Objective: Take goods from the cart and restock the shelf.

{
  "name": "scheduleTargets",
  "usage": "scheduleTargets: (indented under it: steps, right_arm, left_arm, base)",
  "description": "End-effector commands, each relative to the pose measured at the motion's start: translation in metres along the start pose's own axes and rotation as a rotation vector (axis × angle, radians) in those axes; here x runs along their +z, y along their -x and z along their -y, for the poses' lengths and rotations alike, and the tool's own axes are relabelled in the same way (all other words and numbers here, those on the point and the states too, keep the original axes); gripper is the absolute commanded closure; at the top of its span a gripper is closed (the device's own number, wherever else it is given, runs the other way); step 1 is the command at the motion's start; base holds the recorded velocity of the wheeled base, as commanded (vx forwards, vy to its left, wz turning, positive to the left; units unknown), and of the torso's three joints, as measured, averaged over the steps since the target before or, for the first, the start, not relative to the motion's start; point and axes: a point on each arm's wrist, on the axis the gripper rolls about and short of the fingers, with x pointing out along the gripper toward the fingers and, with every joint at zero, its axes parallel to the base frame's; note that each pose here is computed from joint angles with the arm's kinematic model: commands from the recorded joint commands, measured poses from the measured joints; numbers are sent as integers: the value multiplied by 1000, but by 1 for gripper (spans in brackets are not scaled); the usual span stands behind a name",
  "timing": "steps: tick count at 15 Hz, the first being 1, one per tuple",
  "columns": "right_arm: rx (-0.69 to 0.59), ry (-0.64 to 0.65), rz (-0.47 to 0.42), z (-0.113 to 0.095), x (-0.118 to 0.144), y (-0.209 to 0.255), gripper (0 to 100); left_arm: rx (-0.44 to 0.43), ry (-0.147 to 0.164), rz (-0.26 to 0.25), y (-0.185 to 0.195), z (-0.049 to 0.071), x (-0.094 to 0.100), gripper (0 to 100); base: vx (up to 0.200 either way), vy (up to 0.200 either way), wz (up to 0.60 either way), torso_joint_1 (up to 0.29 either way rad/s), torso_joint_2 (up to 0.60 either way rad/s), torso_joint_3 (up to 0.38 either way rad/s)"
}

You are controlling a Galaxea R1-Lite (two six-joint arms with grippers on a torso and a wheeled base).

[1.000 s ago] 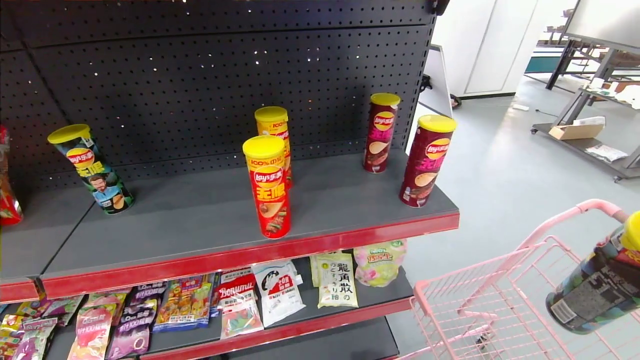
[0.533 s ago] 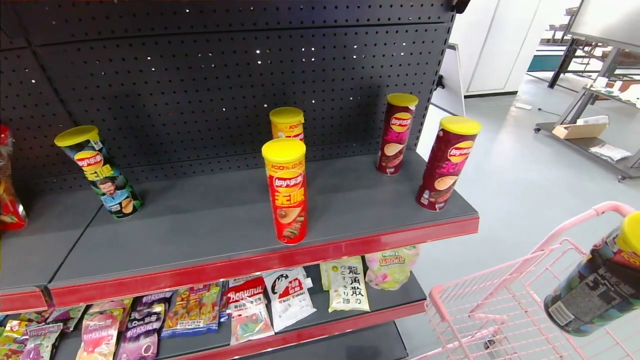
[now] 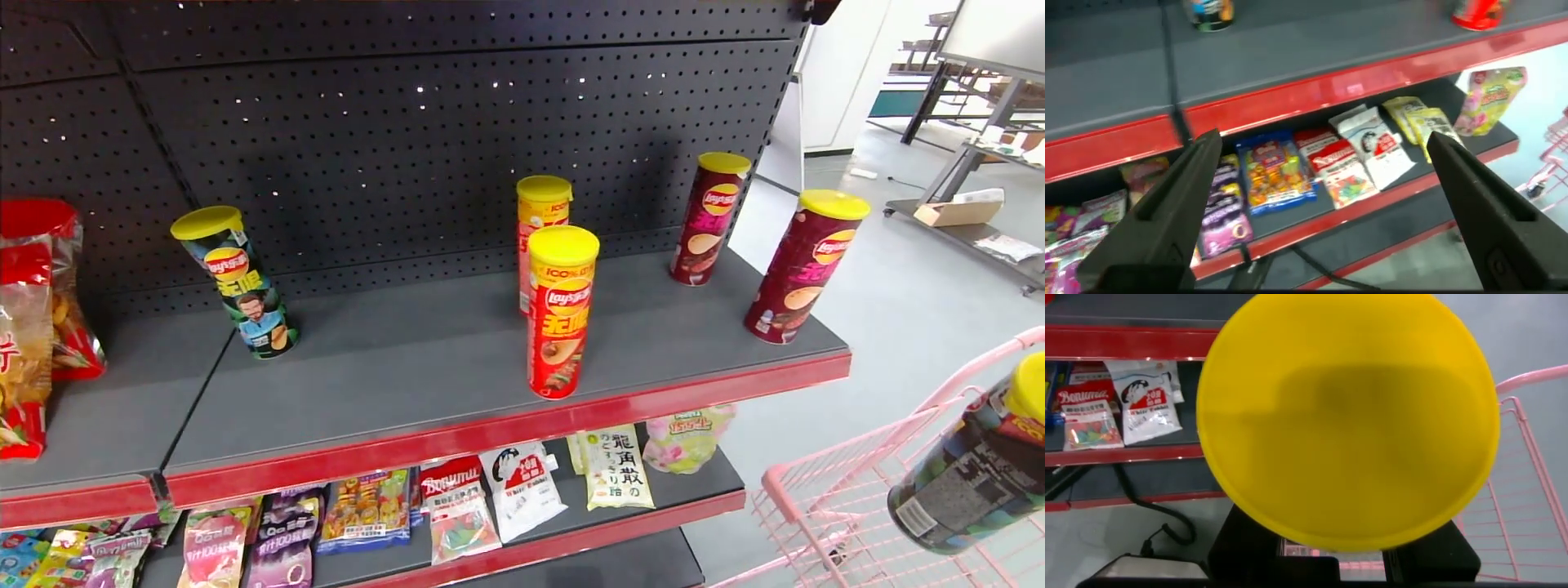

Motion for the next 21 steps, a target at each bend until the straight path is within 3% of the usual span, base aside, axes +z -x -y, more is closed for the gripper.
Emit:
scheduleTargets:
  steps: [1,16,19,21]
  right_arm:
    - [-1,1,1,0,-1,1,100]
    - [-7,1,36,-1,-7,11,100]
    - [-15,-1,80,-2,-11,22,100]
    - [-7,9,107,-6,-27,32,100]
  left_arm:
    - [1,0,-2,0,0,0,0]
    - [1,2,-2,0,0,0,0]
    - [1,2,-2,0,0,0,0]
    - [1,3,-2,0,0,0,0]
  base:
    - [0,200,0,2,2,7]
    - [0,200,0,3,3,1]
    - [0,0,0,0,0,0]
    - [0,0,0,0,0,0]
